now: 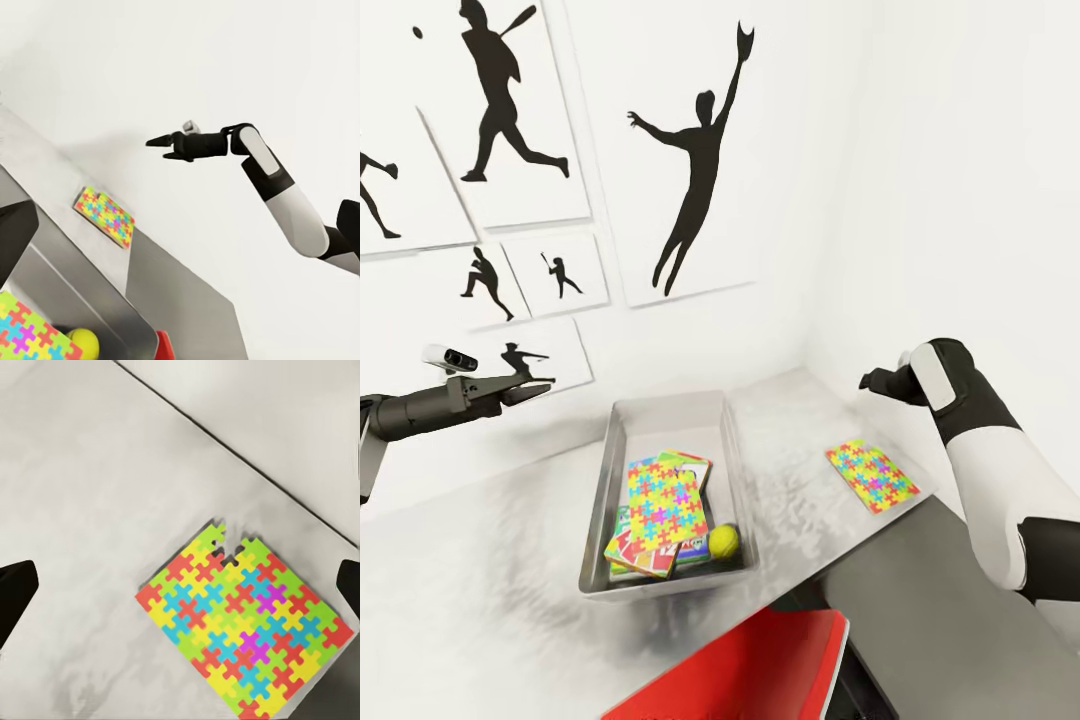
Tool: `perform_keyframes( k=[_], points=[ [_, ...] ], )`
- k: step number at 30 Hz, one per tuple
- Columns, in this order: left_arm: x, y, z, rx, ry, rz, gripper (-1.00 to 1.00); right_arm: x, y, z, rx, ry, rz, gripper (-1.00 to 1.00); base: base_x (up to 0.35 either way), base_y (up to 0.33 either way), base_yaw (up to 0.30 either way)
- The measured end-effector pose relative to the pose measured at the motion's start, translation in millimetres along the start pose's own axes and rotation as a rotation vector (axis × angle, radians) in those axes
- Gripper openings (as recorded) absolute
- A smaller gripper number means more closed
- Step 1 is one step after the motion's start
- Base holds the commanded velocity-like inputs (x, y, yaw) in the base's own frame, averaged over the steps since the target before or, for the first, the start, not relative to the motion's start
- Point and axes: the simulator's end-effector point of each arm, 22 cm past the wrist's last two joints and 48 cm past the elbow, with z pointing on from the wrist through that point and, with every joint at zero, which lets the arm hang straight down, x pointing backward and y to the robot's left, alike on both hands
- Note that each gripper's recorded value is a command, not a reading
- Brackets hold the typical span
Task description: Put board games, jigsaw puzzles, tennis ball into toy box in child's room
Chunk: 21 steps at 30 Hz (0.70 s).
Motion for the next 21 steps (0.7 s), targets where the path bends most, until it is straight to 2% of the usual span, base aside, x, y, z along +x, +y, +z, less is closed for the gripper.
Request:
perform_keyframes(
  k=[15,21],
  points=[
    [6.4,13.3,1.8,-0.007,0.007,-0.021,1.0,9.6,-7.4,28.9,0.026,-0.01,0.039,1.0,0.0,0.0,0.0],
    [7.3,13.5,4.1,-0.006,0.014,-0.01,1.0,10.7,-7.9,35.1,0.031,-0.005,0.042,1.0,0.0,0.0,0.0]
  ],
)
